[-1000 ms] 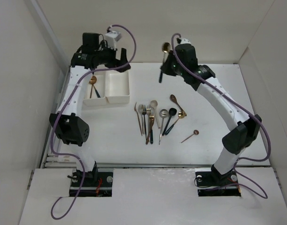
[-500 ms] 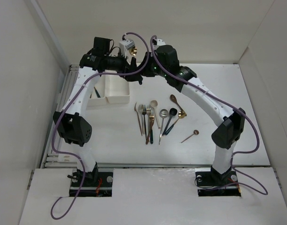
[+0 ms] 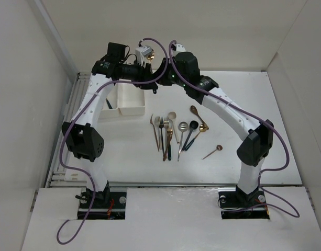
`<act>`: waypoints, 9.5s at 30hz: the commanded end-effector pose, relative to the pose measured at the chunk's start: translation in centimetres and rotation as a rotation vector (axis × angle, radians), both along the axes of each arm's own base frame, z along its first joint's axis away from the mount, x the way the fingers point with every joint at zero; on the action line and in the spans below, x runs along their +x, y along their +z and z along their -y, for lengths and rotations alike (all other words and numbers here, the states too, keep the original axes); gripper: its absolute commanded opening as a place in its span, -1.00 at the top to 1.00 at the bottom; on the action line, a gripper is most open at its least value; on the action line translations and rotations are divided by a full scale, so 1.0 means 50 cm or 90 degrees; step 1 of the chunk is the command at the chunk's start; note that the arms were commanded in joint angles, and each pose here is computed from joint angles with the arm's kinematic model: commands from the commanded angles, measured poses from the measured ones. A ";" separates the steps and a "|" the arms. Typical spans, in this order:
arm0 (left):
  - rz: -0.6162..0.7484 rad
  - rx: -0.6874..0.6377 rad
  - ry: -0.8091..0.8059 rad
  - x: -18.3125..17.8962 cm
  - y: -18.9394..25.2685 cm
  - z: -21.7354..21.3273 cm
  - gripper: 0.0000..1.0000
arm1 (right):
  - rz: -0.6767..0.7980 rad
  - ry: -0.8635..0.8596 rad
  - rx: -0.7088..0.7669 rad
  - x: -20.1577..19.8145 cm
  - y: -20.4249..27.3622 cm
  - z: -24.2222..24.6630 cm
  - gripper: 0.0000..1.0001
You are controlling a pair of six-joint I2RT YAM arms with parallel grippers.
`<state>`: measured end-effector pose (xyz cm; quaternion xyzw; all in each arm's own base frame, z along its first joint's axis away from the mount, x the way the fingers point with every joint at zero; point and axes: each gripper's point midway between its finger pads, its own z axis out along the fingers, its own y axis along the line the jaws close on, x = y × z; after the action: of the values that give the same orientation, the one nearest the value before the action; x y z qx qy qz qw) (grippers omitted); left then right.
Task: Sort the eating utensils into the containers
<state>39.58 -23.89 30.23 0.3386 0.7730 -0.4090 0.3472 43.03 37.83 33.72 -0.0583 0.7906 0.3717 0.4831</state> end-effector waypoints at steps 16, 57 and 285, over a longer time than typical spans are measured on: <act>-0.014 0.062 0.227 0.135 -0.046 -0.141 1.00 | -0.034 -0.013 0.035 -0.028 0.015 0.029 -0.22; 0.020 0.350 0.790 0.236 -0.092 -0.601 -0.06 | -0.534 -0.418 -0.181 -0.259 -0.545 0.398 -0.06; -0.047 0.297 0.619 0.276 -0.219 -0.517 0.99 | -0.338 -0.124 -0.356 -0.054 -0.363 0.401 -1.00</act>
<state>51.57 -0.43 17.61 0.0349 0.9325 -0.0647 0.3535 42.47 21.51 20.22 0.0296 0.9204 0.1885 0.3413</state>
